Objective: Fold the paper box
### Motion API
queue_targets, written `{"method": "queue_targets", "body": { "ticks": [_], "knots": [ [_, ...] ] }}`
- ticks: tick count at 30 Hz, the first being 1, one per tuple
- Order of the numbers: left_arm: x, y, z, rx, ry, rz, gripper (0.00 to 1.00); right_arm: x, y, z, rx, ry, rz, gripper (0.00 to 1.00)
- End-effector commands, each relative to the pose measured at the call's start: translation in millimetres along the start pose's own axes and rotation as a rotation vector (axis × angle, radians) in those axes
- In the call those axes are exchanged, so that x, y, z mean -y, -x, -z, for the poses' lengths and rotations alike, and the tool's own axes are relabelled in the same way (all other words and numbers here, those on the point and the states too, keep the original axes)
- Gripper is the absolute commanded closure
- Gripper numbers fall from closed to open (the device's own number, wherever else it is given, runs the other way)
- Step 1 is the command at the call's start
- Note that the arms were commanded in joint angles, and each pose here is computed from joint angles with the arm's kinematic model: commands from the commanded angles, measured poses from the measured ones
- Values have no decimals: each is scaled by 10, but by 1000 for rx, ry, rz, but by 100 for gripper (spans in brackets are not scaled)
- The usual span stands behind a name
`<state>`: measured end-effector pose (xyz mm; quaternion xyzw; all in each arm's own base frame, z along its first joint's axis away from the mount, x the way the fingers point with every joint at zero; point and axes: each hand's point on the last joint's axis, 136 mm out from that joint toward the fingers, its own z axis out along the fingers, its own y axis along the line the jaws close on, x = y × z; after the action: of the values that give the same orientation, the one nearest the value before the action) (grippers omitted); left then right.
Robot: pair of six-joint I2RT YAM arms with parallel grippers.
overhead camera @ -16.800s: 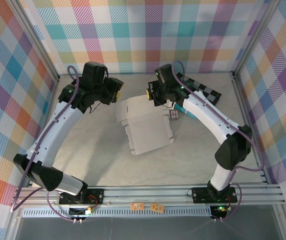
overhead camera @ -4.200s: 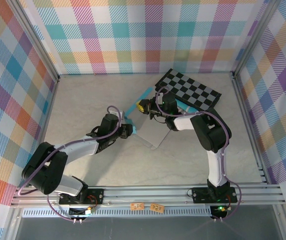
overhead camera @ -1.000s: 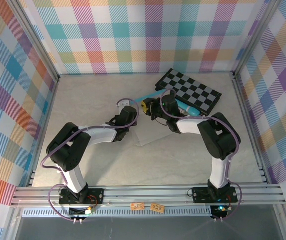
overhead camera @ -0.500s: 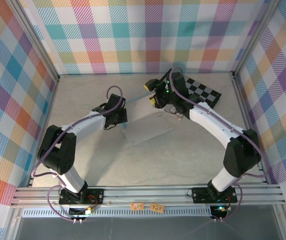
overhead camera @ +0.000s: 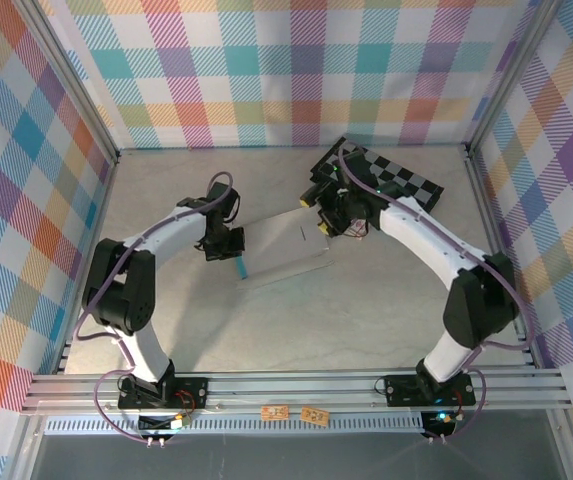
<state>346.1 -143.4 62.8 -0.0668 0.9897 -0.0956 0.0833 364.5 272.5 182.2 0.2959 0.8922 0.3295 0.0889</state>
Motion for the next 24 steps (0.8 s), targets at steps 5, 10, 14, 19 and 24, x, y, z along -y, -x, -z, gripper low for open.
{"method": "queue_targets", "body": {
  "ticks": [5, 10, 14, 19, 24],
  "knots": [
    [-220, -256, -324, -153, 98, -3, 100, 34, -222, -423, -159, -98, 87, 51],
    [-143, -159, -393, -147, 101, -8, 100, -15, -216, -724, -211, -156, 139, 68],
    [-118, -97, -416, -152, 110, -8, 100, 99, -161, -902, -223, -237, 159, 74],
    [-94, -84, -446, -169, 115, -4, 100, 325, -105, -1067, -257, -323, 166, 76],
    [-67, -156, -484, -199, 124, -8, 100, 522, -94, -1183, -313, -369, 160, 78]
  ]
}}
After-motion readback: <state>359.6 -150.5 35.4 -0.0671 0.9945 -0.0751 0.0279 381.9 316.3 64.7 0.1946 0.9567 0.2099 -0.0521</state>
